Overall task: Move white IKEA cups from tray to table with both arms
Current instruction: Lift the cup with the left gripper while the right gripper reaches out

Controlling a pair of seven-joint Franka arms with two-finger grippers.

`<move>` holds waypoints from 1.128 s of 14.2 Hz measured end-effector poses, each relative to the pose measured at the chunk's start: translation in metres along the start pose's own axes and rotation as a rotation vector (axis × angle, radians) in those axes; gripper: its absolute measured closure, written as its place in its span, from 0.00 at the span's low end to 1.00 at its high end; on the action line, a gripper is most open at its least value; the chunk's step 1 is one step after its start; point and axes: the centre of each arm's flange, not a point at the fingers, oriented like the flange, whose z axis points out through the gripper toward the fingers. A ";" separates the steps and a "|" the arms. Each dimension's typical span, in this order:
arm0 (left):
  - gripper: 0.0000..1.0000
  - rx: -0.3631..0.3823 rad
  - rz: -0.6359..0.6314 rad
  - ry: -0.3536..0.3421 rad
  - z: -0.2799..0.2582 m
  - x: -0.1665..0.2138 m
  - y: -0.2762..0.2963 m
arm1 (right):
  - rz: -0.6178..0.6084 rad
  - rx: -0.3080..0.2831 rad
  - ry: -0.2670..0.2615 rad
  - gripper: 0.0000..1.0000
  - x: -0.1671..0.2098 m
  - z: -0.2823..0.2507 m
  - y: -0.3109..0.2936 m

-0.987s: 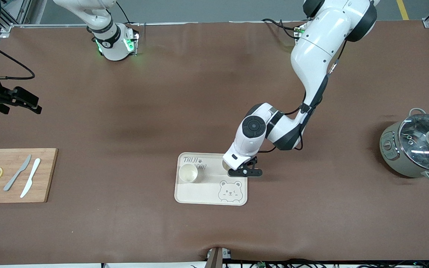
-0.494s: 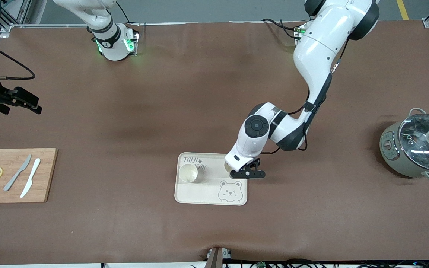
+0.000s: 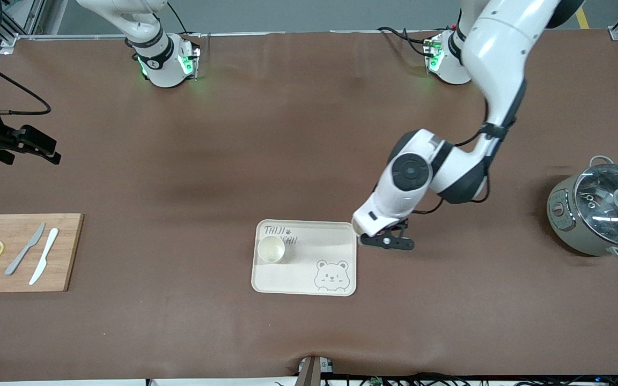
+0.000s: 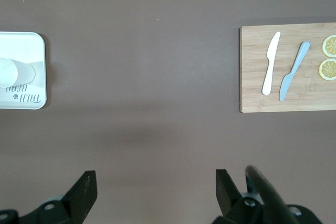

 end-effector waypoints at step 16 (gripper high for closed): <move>0.96 -0.106 0.144 0.055 0.021 -0.099 -0.212 | 0.342 0.049 0.022 0.00 0.014 0.041 -0.145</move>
